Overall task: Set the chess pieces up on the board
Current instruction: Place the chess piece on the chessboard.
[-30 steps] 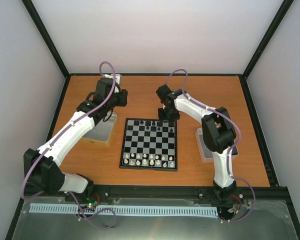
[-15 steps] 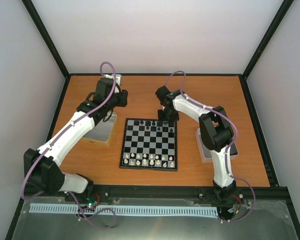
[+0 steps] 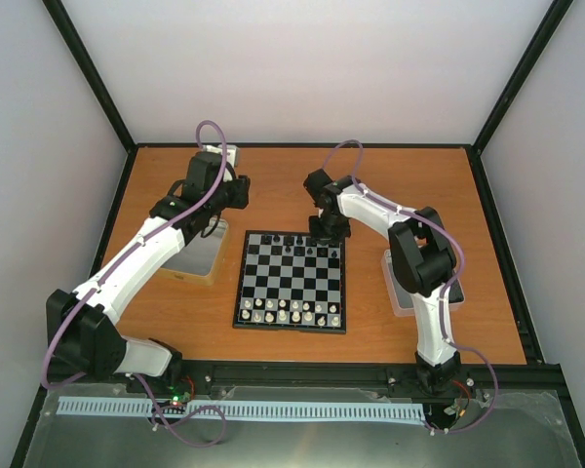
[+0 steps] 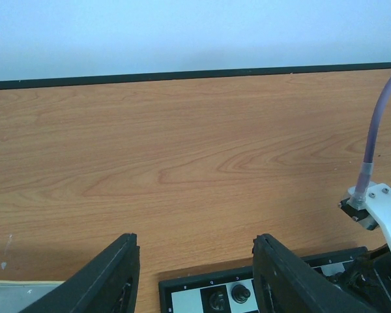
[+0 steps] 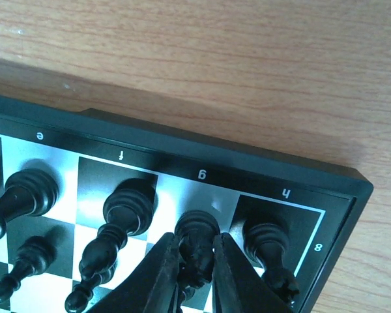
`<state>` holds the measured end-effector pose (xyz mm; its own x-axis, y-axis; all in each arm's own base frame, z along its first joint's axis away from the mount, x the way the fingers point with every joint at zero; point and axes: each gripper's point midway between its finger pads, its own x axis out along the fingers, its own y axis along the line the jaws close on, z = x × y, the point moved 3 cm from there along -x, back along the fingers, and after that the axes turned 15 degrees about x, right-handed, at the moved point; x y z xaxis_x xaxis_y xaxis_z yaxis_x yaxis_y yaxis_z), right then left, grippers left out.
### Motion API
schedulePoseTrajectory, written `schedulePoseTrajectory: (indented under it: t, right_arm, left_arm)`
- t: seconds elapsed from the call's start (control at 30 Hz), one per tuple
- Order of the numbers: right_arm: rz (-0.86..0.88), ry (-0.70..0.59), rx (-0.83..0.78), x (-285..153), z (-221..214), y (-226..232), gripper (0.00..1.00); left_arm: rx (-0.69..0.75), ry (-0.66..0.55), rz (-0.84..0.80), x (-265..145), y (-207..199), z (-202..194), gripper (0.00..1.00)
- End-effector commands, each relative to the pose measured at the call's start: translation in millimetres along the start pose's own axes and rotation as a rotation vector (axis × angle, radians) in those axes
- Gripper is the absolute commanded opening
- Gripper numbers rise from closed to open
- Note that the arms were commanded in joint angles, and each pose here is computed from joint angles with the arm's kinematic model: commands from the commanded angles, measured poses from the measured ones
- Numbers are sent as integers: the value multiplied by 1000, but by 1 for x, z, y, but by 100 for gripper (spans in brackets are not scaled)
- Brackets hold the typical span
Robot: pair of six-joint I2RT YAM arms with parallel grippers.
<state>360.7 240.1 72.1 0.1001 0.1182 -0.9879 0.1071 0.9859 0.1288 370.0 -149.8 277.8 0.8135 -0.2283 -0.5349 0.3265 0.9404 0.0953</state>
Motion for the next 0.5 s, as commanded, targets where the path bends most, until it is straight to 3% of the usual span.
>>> schedulePoseTrajectory:
  t: [0.0, 0.17, 0.33, 0.47]
  right_arm:
    - [9, -7, 5, -14, -3, 1, 19]
    - [59, -50, 20, -30, 5, 10, 28]
    - [134, -97, 54, -52, 15, 17, 29]
    - [138, -205, 120, -85, 26, 0, 29]
  left_arm:
    - [8, -25, -1, -2, 2, 7, 49]
    - [5, -29, -4, -3, 2, 8, 49]
    - [3, -32, -9, -4, 2, 9, 49]
    - [0, -30, -8, -4, 2, 8, 49]
